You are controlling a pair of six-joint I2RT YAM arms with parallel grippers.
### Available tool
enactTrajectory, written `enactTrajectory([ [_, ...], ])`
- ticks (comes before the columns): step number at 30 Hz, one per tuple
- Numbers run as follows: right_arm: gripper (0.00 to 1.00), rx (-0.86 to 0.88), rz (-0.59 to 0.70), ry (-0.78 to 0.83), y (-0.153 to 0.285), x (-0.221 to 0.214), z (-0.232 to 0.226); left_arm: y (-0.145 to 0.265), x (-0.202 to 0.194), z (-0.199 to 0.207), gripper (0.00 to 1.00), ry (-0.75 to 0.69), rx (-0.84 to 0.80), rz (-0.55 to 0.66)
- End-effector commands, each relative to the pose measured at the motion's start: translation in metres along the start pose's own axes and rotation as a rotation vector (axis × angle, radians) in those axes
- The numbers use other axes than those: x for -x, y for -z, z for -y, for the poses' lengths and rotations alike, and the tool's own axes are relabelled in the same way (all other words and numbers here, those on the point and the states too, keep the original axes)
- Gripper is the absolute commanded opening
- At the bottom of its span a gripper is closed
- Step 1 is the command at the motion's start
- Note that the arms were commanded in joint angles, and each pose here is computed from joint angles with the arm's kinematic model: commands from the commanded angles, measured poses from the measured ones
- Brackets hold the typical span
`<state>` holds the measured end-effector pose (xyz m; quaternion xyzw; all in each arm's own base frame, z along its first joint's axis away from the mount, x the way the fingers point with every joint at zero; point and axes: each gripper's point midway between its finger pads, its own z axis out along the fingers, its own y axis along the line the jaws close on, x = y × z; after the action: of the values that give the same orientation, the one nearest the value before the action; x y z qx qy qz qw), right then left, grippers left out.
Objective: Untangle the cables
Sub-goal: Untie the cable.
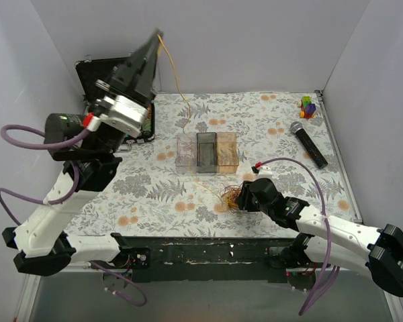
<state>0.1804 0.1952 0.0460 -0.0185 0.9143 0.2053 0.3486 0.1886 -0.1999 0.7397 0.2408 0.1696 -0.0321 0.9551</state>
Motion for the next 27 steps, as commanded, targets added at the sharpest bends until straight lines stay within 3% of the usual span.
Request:
enactTrajectory([
  [1, 0.46, 0.01, 0.084, 0.049, 0.014, 0.039, -0.017, 0.081, -0.09, 0.119, 0.0, 0.182, -0.349, -0.339],
  [7, 0.39, -0.007, 0.057, 0.051, 0.009, 0.032, -0.013, 0.232, -0.156, 0.213, 0.0, 0.209, -0.685, -0.649],
  [16, 0.38, -0.006, 0.017, 0.045, -0.001, 0.014, -0.007, 0.396, -0.153, 0.266, 0.0, 0.263, -1.195, -0.831],
  [27, 0.38, -0.055, -0.009, 0.039, -0.007, 0.009, 0.004, 0.514, -0.173, 0.28, 0.0, 0.18, -1.462, -0.993],
])
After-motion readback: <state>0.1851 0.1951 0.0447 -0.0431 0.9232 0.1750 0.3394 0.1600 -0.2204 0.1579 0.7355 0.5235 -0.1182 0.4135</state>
